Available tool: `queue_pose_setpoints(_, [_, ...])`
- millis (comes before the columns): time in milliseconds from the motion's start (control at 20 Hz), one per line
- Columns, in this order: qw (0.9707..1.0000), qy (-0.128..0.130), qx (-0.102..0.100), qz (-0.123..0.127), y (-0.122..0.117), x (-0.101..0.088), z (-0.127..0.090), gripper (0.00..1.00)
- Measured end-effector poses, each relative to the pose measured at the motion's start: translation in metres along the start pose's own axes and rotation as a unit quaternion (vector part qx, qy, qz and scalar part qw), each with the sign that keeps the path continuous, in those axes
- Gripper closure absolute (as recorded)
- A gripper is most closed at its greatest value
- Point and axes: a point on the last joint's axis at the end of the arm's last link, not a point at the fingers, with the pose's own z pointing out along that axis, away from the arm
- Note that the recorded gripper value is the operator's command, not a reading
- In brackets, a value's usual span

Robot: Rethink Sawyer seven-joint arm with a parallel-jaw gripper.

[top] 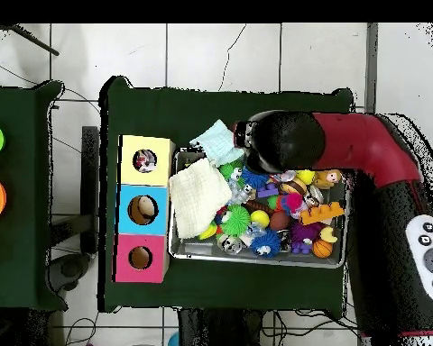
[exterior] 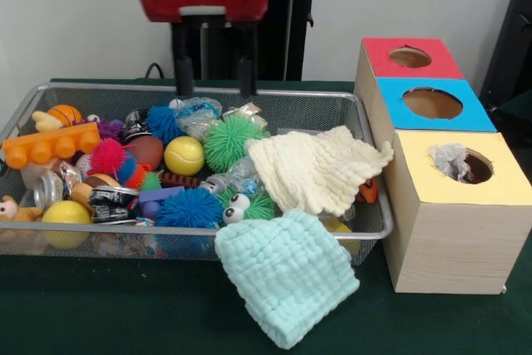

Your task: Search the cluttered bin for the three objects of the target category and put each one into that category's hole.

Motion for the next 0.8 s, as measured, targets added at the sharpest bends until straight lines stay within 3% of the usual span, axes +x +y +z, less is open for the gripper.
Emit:
queue_pose_setpoints(300, [0.9992, 0.010, -0.003, 0.039, -0.056, 0.009, 0.015, 0.00])
queue_pose_setpoints(450, [0.9986, 0.014, -0.004, 0.050, -0.073, 0.013, 0.020, 0.00])
queue_pose_setpoints(800, [0.9986, 0.020, 0.010, 0.048, -0.097, 0.025, 0.044, 0.00])
